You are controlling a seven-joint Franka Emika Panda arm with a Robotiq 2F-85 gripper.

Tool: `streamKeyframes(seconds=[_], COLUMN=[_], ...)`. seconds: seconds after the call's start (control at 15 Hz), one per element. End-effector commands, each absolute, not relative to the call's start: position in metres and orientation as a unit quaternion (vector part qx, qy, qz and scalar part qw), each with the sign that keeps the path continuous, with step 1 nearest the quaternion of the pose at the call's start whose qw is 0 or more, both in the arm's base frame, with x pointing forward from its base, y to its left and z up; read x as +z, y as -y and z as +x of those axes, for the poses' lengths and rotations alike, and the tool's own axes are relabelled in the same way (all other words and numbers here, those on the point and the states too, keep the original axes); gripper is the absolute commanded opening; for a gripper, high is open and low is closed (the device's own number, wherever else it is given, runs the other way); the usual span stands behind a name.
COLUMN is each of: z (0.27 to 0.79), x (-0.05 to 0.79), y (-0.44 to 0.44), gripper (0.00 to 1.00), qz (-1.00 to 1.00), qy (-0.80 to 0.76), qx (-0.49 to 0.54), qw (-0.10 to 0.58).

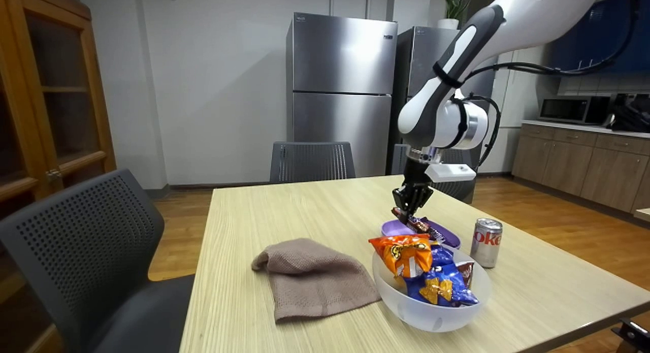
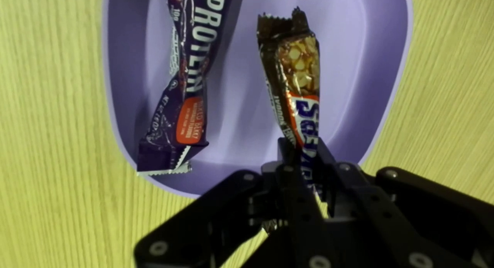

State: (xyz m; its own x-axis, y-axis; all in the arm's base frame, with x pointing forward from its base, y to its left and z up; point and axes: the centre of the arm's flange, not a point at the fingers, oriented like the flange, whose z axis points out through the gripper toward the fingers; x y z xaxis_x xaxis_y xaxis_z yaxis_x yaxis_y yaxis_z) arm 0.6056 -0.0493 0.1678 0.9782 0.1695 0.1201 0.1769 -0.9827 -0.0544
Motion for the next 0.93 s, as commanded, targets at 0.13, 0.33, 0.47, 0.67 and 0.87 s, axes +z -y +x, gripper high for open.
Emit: streamKeyframes(seconds=[0.13,0.33,0.47,0.67,0.87], z=[0.601,0.593,0.585,0.57,0.548], x=[0.177,0.188,0.197,0.21,0.219], y=[0.044,0.041,0.038,0.032,0.022], gripper=[0.4,0.62,0.77,0.98,1.0], qz=[-0.994,-0.994,-0.993,-0.992,-0.992], qy=[0.069,0.074,0.077,0.085,0.095], qx=[-0.075,-0.08,-0.083,-0.082,-0.071], qw=[0.036,0.033,0.031,0.032,0.035])
